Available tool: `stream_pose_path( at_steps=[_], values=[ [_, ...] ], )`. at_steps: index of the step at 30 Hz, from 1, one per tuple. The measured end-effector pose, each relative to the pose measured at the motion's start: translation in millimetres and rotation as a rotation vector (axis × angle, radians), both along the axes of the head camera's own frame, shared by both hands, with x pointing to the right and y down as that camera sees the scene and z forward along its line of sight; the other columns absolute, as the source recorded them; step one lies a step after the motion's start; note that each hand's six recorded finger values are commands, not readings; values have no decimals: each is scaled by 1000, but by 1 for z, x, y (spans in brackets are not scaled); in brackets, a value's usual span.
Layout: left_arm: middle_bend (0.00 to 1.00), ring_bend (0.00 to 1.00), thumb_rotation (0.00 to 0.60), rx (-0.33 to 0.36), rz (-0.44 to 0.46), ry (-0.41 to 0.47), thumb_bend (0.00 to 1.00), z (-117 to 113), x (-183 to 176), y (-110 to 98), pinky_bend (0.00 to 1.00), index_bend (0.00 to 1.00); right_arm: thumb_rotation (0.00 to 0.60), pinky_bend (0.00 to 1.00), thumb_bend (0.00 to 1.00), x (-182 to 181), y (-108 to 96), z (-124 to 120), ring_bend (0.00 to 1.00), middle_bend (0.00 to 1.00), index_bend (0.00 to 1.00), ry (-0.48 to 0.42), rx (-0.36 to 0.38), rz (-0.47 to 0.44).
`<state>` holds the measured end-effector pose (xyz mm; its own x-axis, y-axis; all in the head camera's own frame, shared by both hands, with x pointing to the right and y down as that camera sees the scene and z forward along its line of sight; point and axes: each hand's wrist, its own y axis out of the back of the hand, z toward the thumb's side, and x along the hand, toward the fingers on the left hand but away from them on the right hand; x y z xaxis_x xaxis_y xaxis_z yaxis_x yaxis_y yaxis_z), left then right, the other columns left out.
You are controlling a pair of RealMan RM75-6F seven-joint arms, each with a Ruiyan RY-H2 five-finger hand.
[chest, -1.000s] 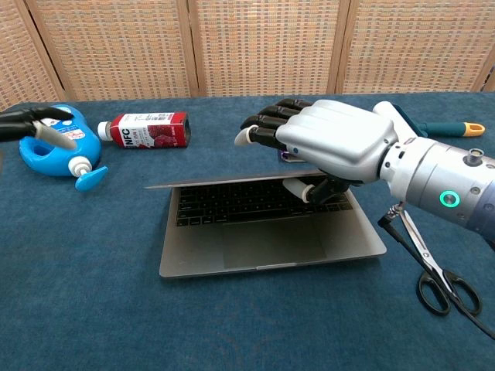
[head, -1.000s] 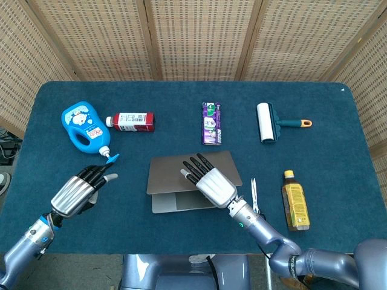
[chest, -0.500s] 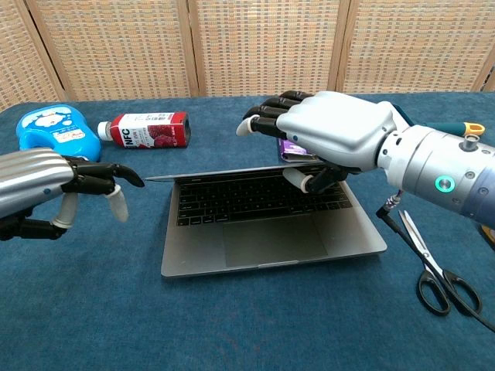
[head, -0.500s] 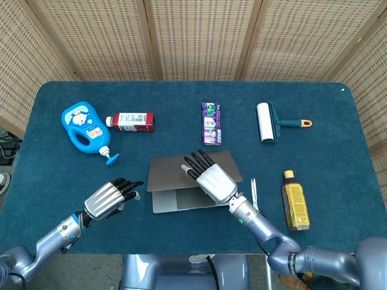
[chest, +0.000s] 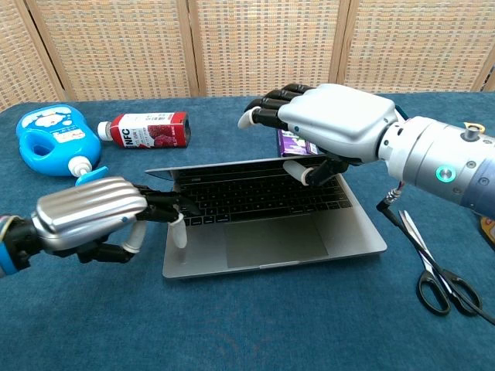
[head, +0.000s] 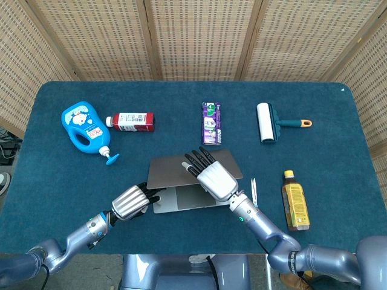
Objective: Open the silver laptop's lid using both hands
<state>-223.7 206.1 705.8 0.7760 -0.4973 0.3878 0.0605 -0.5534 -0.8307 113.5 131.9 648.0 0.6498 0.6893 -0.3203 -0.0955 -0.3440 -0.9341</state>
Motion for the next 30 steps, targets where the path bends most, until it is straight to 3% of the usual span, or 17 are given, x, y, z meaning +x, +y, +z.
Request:
stream_pose_path(
  at_steps=[18,30],
  values=[
    [196,305,600,-46,25,-51,1000,30,24,14,336,402,600,0,688,1,-21,-8,30,146,159,-3,29,32],
    [196,305,600,-33,54,-65,1000,35,29,19,331,395,600,0,687,-17,-74,-15,31,151,189,9,62,115]
  ],
)
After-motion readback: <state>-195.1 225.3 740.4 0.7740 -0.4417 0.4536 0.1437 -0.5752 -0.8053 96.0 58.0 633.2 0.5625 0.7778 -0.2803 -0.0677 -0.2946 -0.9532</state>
